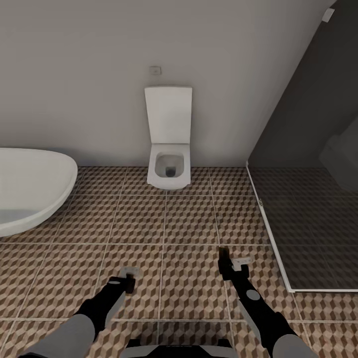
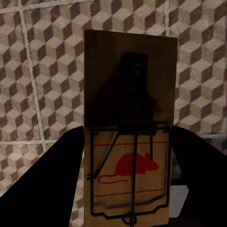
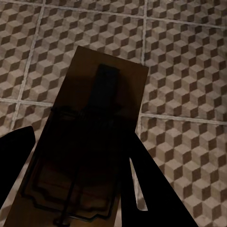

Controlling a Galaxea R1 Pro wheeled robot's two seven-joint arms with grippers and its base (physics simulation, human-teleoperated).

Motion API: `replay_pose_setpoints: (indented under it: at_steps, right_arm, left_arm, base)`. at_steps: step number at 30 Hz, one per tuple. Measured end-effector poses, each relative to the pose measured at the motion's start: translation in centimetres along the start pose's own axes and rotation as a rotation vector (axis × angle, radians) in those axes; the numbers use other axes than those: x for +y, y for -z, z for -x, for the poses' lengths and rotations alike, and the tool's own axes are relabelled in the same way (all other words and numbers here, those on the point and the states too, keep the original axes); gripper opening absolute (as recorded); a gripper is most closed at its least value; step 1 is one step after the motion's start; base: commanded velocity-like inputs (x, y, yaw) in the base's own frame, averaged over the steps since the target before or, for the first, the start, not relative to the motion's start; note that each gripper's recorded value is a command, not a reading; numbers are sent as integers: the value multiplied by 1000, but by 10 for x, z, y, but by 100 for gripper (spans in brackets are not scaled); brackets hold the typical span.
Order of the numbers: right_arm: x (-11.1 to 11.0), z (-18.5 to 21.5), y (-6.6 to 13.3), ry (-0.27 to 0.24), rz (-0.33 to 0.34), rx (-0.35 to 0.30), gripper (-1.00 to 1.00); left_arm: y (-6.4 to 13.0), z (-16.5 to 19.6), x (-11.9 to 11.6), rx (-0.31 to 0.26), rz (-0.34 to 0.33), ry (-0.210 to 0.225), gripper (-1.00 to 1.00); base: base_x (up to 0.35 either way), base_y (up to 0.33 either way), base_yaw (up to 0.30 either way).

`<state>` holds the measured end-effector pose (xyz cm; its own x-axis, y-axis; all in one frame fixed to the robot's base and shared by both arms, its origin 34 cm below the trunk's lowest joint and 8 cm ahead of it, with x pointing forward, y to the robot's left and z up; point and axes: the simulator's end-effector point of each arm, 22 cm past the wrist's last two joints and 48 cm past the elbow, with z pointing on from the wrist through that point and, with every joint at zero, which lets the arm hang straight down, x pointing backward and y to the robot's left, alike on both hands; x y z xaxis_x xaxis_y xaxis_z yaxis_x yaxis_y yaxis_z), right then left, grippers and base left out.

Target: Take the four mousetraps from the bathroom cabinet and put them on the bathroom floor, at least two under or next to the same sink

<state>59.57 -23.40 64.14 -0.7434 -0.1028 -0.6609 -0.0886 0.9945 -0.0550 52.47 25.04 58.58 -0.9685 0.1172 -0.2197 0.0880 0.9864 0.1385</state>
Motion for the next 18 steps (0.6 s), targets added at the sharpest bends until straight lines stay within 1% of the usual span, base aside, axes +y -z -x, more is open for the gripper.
replay_pose_setpoints:
  at_steps: [4,5,7,8,10,12,14,15,17,18]
  right_arm:
    - [0,-2,0,-1,-5,11,-100]
    - [-1,-5,0,-1,-11,24,-100]
    - [-3,-15,0,4,-22,75,-100]
    - [-4,-20,0,6,-26,104,-100]
    - [-4,-21,-1,10,-30,136,-100]
    - [-4,-7,-4,10,-31,130,-100]
    - [-2,16,-8,10,-30,126,-100]
    - [-1,21,-9,10,-29,133,-100]
    - [0,36,-13,14,-28,169,-100]
    - [0,42,-15,16,-28,182,-100]
  left_arm:
    - [1,0,-6,2,-7,6,-100]
    - [2,4,-8,-4,-8,8,-100]
    - [5,19,-10,-24,-12,12,-100]
    - [7,26,-11,-26,-15,11,-100]
    - [13,36,-12,3,-19,5,-100]
    - [22,51,-11,31,-24,2,-100]
    - [35,83,-8,14,-27,11,-100]
    - [38,92,-7,6,-27,16,-100]
    - [48,120,-2,-17,-27,28,-100]
    - [50,127,0,-21,-26,32,-100]
  base:
    - [0,0,0]
    - [0,0,0]
    - [0,0,0]
    - [0,0,0]
    - [0,0,0]
    - [0,0,0]
    - [0,0,0]
    - [0,0,0]
    - [0,0,0]
    - [0,0,0]
